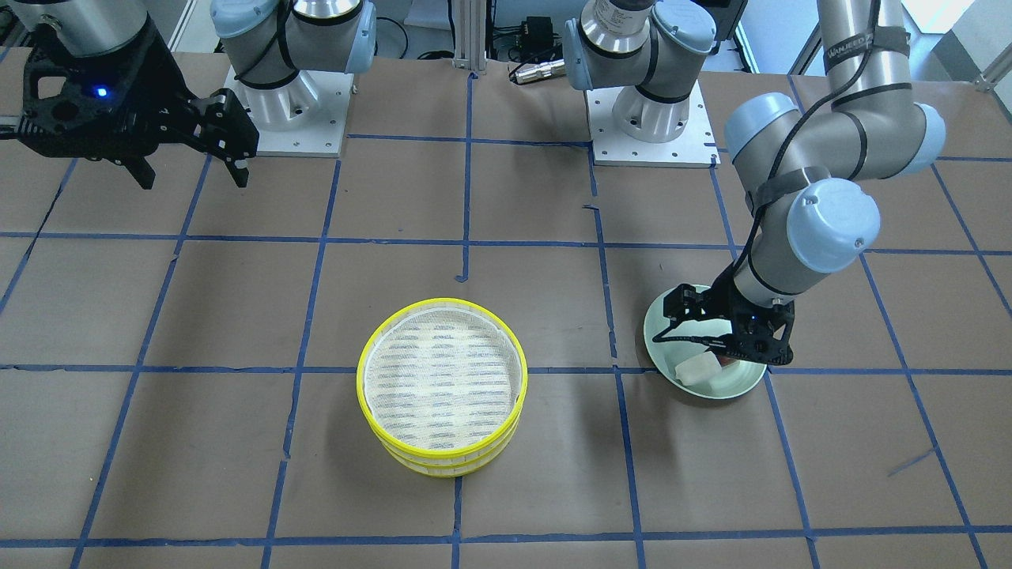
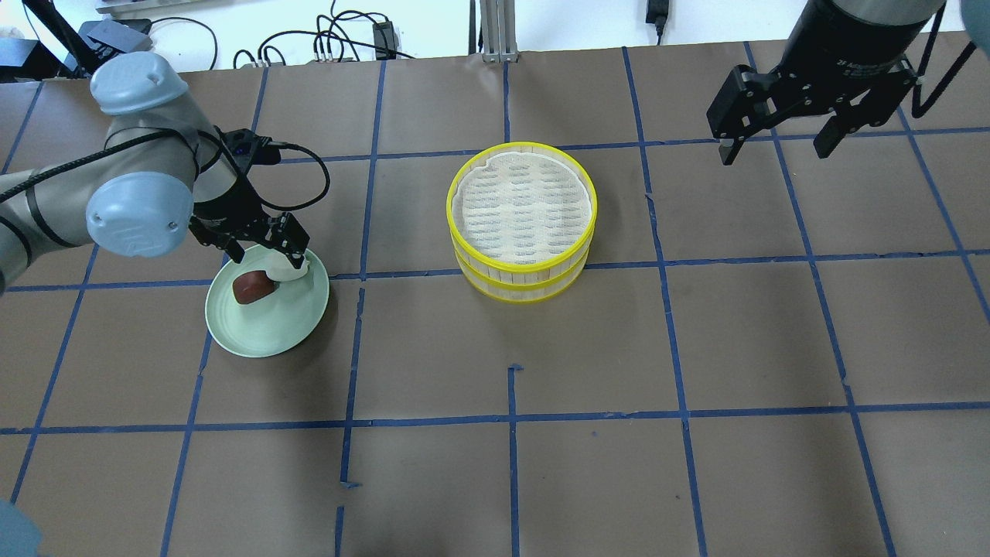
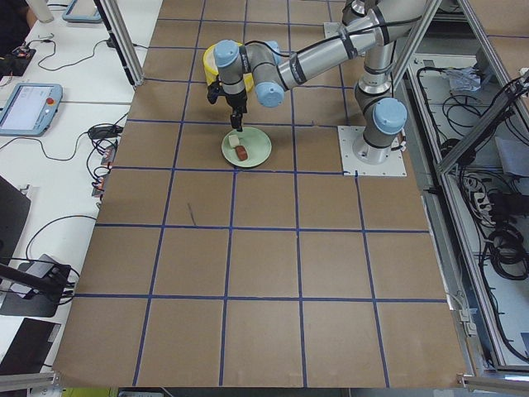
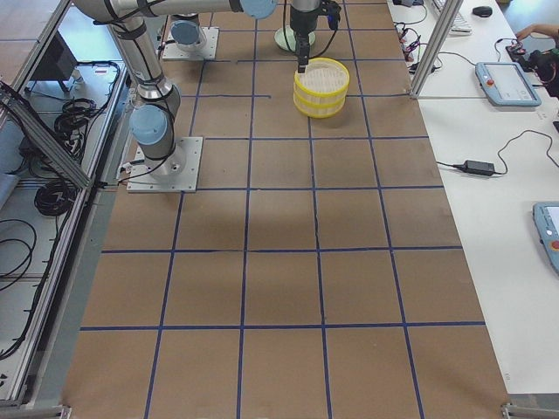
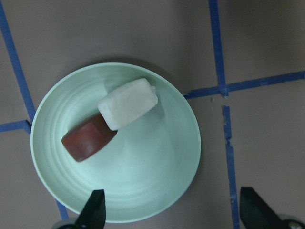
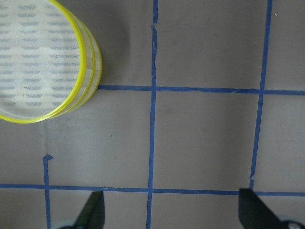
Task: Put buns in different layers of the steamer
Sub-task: 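Grasp the white bun with the left gripper while the right reaches toward the steamer, then grip the top tier rim with the right gripper while the left lifts the bun, then lift the top tier aside with the right gripper while the left carries the bun, then lower the white bun into the bottom steamer tier and open the left gripper, then restack the top tier with the right gripper while the left returns to the plate, then grasp the brown bun on the green plate with the left gripper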
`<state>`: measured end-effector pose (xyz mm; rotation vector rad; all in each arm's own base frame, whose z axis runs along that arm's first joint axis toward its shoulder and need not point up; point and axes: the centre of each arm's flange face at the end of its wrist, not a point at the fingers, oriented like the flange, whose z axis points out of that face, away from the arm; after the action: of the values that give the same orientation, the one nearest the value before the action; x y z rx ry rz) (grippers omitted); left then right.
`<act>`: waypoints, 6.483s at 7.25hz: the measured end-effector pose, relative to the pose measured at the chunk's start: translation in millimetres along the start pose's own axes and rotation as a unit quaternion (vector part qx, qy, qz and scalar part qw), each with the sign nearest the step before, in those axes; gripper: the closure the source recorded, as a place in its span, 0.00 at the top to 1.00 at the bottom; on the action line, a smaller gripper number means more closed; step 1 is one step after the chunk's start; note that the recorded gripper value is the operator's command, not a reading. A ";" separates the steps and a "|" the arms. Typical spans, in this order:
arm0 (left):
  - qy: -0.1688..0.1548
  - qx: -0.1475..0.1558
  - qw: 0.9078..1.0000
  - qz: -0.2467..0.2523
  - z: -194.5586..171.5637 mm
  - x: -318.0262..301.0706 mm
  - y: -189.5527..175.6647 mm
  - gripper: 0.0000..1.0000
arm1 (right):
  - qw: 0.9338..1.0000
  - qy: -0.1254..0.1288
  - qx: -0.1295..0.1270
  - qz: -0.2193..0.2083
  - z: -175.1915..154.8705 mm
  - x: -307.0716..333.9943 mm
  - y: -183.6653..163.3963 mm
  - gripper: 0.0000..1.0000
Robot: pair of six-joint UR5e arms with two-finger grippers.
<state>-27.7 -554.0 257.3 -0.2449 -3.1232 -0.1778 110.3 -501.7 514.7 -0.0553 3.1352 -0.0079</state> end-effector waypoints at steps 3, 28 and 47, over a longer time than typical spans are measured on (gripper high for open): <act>-0.015 0.024 1.000 -0.005 41.2 -17.9 -29.9 0.81 | 0.999 0.000 0.027 0.033 71.4 -58.3 -63.9 0.99; 0.126 0.178 0.974 -0.053 -58.5 266.7 -89.3 1.00 | 0.997 0.076 -0.029 0.006 91.3 255.5 -23.8 0.07; 0.032 0.019 0.998 -0.049 63.8 -71.5 14.4 0.02 | 0.993 0.046 0.016 0.111 227.3 -148.6 -95.2 0.08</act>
<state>45.5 -543.8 194.7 -0.0841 -3.0735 -0.1249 263.5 -592.7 288.8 0.3037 3.2121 -0.0625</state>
